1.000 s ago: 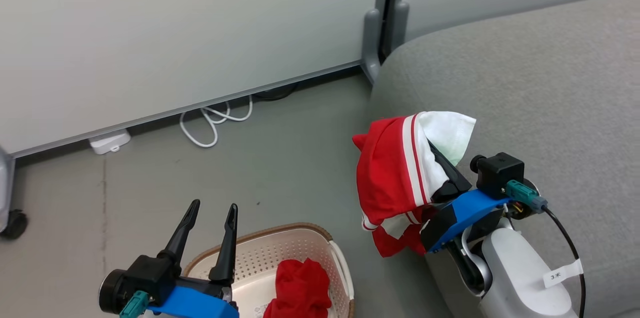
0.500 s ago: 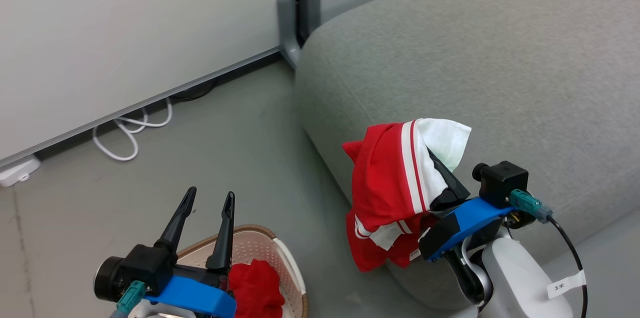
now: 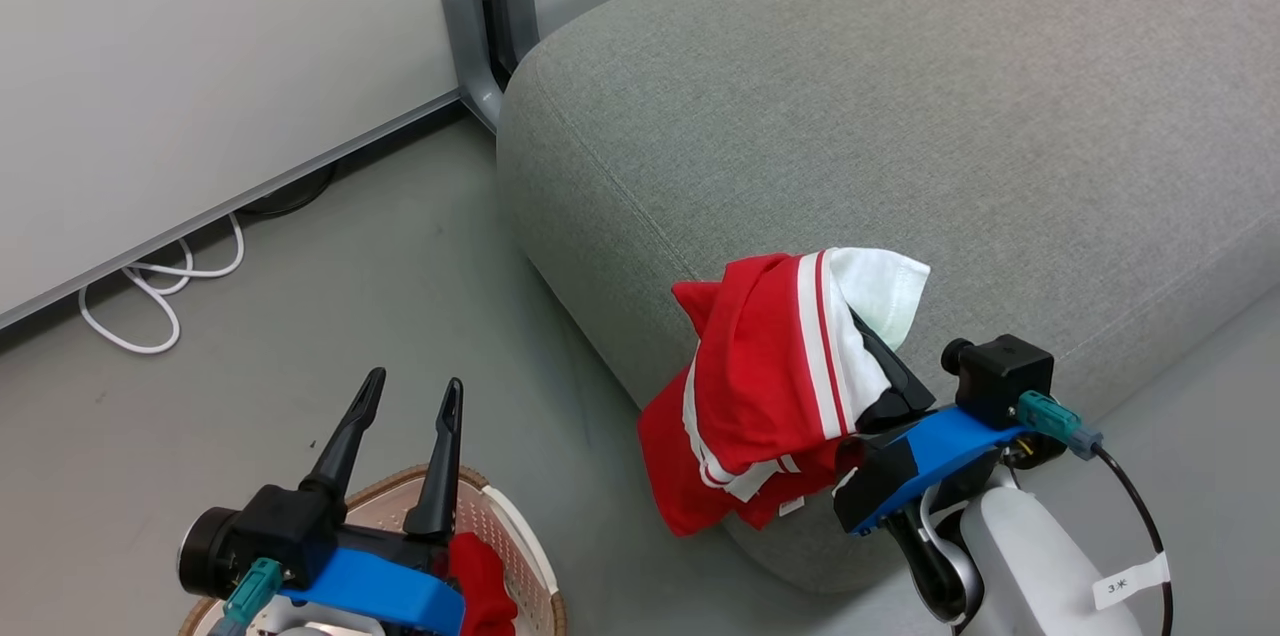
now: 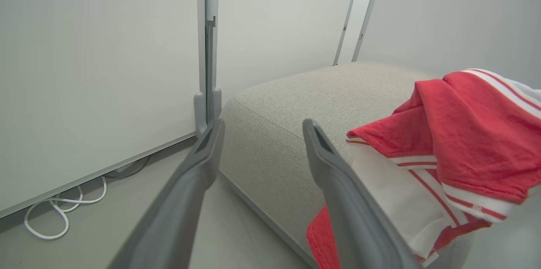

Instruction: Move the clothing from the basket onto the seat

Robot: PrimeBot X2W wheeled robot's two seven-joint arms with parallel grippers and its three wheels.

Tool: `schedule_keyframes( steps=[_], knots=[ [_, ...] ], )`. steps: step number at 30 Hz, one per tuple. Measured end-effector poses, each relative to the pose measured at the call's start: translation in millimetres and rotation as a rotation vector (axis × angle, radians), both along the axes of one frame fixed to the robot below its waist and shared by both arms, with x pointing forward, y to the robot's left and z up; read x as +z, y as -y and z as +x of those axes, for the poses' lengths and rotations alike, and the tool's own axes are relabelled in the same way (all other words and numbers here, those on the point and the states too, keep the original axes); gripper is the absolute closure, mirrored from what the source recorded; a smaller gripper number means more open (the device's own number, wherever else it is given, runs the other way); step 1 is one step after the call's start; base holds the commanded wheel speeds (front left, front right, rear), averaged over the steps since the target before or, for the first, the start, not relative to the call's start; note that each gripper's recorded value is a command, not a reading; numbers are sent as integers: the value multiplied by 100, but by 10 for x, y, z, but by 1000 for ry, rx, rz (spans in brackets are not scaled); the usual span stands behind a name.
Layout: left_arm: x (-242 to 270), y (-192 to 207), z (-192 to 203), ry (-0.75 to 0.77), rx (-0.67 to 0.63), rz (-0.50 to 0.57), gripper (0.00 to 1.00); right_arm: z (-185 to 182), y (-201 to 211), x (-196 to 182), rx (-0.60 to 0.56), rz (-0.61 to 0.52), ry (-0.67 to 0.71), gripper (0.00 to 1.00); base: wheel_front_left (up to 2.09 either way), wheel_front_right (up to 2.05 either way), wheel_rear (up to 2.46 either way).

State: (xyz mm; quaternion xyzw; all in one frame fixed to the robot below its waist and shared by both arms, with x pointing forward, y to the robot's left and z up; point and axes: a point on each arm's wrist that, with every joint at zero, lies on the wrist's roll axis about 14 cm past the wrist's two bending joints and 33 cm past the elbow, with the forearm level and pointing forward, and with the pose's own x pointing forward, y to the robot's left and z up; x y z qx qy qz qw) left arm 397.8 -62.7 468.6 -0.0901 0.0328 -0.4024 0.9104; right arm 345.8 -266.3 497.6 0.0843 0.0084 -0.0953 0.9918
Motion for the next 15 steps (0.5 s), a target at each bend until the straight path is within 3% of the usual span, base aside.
schedule_keyframes(
  steps=[9,15],
  knots=[
    [5,1,3,2,-2,-6,0,31,54,22,-8,-34,-4,100,0,0,0],
    [-24,-18,92,8,3,-11,0,292,300,217,-46,-98,4,100,0,0,0]
  ],
)
